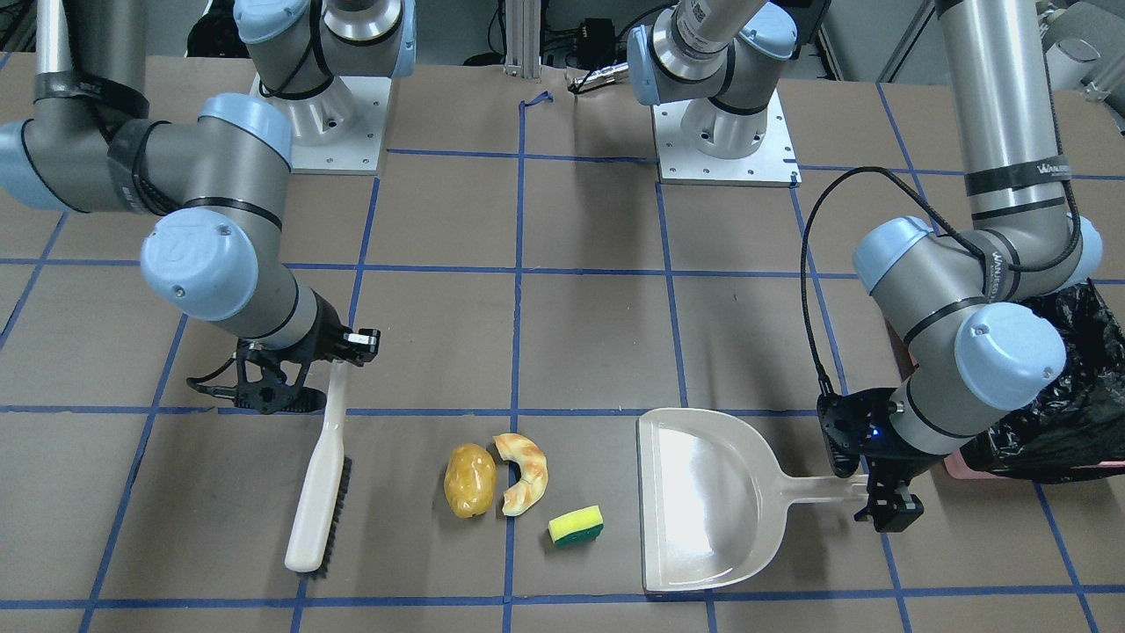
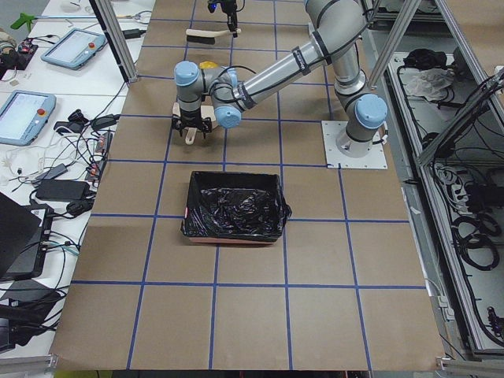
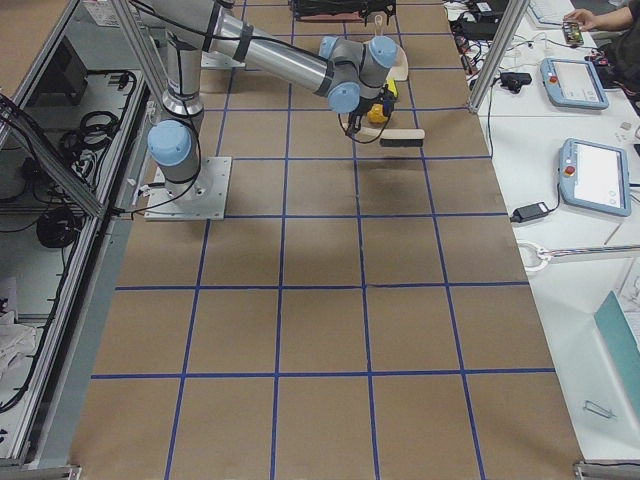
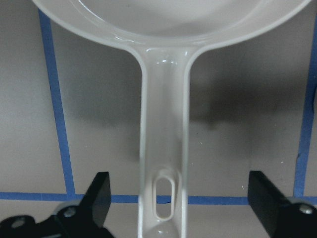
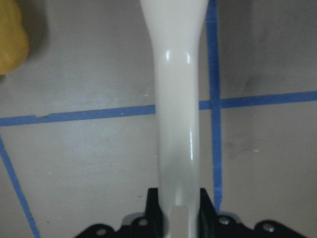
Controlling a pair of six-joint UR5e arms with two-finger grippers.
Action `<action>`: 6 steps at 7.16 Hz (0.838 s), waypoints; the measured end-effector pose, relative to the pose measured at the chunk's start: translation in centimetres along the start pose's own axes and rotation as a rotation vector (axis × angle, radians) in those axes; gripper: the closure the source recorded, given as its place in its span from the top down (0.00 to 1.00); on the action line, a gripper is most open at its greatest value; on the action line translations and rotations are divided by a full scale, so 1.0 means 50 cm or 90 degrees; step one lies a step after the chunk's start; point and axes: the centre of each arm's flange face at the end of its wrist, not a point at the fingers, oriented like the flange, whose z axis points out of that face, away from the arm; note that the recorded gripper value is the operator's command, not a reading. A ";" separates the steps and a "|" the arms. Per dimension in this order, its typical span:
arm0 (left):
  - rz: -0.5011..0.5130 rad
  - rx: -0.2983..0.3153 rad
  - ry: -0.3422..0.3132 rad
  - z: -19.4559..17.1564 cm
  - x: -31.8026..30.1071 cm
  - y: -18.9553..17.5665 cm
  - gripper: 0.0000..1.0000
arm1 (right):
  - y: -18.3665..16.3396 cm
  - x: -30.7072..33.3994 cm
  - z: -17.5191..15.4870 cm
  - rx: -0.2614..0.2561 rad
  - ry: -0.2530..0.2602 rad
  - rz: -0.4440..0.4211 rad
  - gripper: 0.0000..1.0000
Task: Sweep and dump trash into bin
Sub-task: 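Carry the brush with the right gripper toward the food items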
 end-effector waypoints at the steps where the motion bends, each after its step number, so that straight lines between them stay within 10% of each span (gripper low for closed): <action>1: -0.002 -0.001 0.000 0.001 0.000 0.000 0.60 | 0.016 -0.034 0.009 -0.014 -0.014 0.011 0.00; 3: -0.001 -0.002 -0.001 0.000 -0.001 -0.001 0.24 | 0.039 -0.080 0.022 -0.032 -0.029 0.021 0.00; 6: 0.000 -0.001 -0.003 -0.002 -0.003 -0.001 0.08 | 0.058 -0.122 0.041 -0.044 -0.028 0.032 0.00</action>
